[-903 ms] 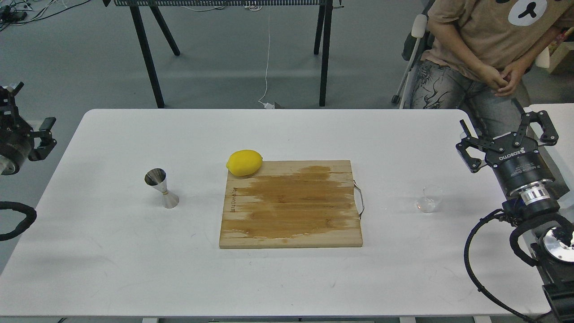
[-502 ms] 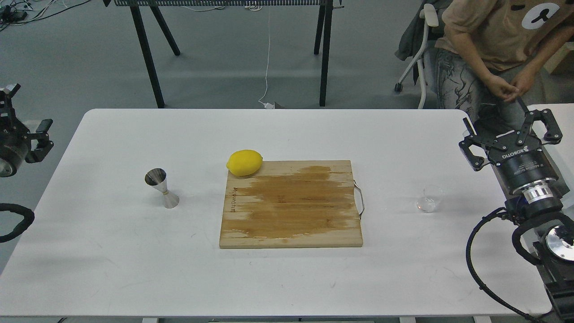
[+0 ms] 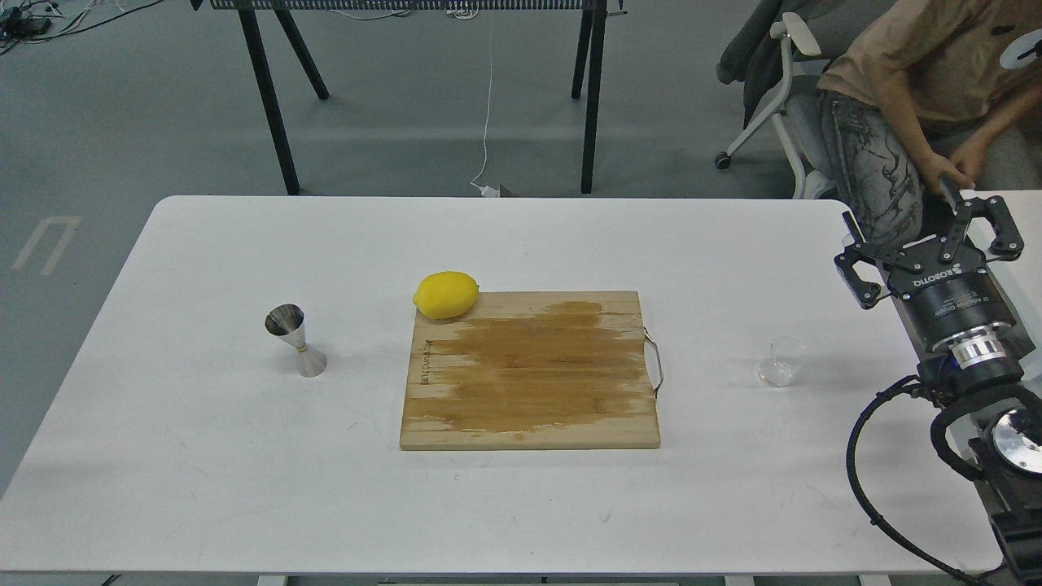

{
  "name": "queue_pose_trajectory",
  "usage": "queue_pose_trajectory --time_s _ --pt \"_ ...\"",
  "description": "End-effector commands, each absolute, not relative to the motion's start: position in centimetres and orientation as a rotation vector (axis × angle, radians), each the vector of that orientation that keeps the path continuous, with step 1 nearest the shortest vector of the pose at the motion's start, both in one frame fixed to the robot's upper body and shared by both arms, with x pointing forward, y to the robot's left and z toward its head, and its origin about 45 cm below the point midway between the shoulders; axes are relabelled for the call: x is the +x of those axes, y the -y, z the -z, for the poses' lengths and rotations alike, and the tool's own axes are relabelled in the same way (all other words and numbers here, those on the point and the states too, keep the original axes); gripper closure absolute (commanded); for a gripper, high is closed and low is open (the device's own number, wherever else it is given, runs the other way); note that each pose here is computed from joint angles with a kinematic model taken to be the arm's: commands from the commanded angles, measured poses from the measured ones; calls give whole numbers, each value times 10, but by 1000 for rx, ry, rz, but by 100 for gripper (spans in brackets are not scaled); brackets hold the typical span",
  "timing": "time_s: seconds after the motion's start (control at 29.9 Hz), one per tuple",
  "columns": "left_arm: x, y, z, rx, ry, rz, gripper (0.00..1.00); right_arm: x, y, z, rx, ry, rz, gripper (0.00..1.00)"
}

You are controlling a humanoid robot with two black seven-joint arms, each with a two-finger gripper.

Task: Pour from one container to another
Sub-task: 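Move the left gripper down toward the metal jigger on the table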

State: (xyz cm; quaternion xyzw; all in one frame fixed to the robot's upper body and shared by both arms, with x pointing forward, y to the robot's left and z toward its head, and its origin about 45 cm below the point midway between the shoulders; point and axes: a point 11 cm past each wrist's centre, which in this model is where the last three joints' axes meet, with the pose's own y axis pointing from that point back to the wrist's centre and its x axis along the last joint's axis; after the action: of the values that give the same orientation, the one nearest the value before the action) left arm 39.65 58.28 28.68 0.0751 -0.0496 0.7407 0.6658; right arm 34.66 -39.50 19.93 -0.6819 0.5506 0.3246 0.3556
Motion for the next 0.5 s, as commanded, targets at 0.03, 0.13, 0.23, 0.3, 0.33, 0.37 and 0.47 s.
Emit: queue_pose_trajectory --time_s 0.03,0.13,0.23,0.3,0.33,0.37,0.47 --pt "429 -552 -320 311 239 -1525 0 347 395 -199 -1762 -1423 -839 1" --pt "451 -510 -339 341 314 -1375 0 347 395 -200 -1762 -1424 -838 1" --pt "454 -471 -346 392 383 -1200 0 346 396 -199 -1761 -1427 -840 1" --pt "452 -449 -348 450 438 -1087 0 346 397 -198 -1761 -1429 -840 1" --pt "451 -438 -346 487 466 -1031 0 346 397 -199 -1762 -1430 -839 1" --pt "448 -426 -341 534 494 -962 0 345 398 -198 -1763 -1432 -839 1" --pt "432 -406 -321 675 563 -789 0 343 399 -196 -1761 -1439 -843 1"
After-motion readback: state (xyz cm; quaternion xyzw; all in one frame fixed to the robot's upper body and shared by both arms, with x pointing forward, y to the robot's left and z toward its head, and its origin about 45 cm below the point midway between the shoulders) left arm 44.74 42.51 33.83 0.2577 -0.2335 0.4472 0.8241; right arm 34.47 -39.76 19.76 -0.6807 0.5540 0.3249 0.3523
